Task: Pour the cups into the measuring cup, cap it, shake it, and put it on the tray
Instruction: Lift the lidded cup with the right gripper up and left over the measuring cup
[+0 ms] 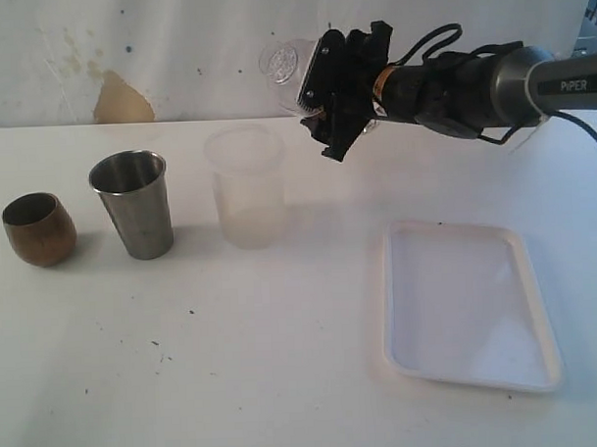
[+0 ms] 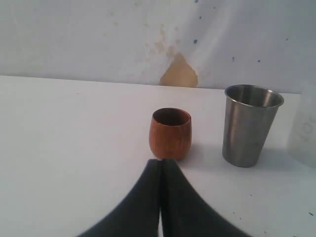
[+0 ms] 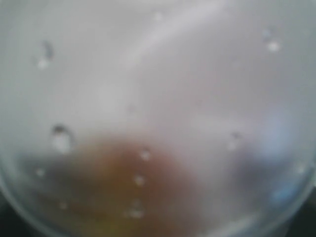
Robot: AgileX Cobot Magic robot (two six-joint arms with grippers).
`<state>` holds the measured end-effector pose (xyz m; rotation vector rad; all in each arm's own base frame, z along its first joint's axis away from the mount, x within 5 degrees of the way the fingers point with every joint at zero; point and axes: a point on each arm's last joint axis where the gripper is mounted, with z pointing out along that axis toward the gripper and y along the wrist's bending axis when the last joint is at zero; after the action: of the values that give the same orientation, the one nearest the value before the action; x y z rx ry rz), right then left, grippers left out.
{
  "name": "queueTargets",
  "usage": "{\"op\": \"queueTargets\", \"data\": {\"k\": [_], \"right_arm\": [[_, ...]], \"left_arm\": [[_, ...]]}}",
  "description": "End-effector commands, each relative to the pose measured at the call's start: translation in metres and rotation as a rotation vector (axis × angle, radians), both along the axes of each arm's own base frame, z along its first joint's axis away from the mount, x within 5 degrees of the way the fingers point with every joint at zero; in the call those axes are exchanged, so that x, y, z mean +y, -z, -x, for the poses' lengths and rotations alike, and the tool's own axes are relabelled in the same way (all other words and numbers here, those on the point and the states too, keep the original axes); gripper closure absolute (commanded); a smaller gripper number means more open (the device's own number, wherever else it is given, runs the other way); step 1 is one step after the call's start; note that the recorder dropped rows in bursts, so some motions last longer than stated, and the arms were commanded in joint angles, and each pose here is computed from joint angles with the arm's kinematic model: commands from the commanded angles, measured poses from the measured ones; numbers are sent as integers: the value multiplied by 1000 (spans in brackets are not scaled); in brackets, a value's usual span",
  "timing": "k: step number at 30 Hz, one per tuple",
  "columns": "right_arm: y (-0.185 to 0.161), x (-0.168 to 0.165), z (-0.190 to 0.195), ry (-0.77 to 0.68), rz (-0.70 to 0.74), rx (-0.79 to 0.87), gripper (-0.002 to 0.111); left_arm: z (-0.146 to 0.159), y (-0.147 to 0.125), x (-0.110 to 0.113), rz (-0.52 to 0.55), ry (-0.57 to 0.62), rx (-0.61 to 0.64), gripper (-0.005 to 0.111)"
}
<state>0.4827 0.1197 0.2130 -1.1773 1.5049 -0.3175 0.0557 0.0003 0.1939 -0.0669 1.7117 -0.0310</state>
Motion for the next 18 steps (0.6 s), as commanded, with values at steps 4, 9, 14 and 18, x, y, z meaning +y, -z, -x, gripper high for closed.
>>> {"op": "queueTargets", "data": {"k": [4, 9, 14, 18], "right_arm": [[-28, 5, -5, 44, 35, -49, 108], [-28, 2, -6, 83, 60, -30, 108], [-27, 6, -5, 74, 108, -32, 108], [-25, 16, -2, 39, 223, -47, 108]], "left_arm": [[0, 1, 0, 7, -1, -4, 107], [0, 1, 0, 7, -1, -4, 107], [0, 1, 0, 7, -1, -4, 107], [0, 1, 0, 7, -1, -4, 107]]}}
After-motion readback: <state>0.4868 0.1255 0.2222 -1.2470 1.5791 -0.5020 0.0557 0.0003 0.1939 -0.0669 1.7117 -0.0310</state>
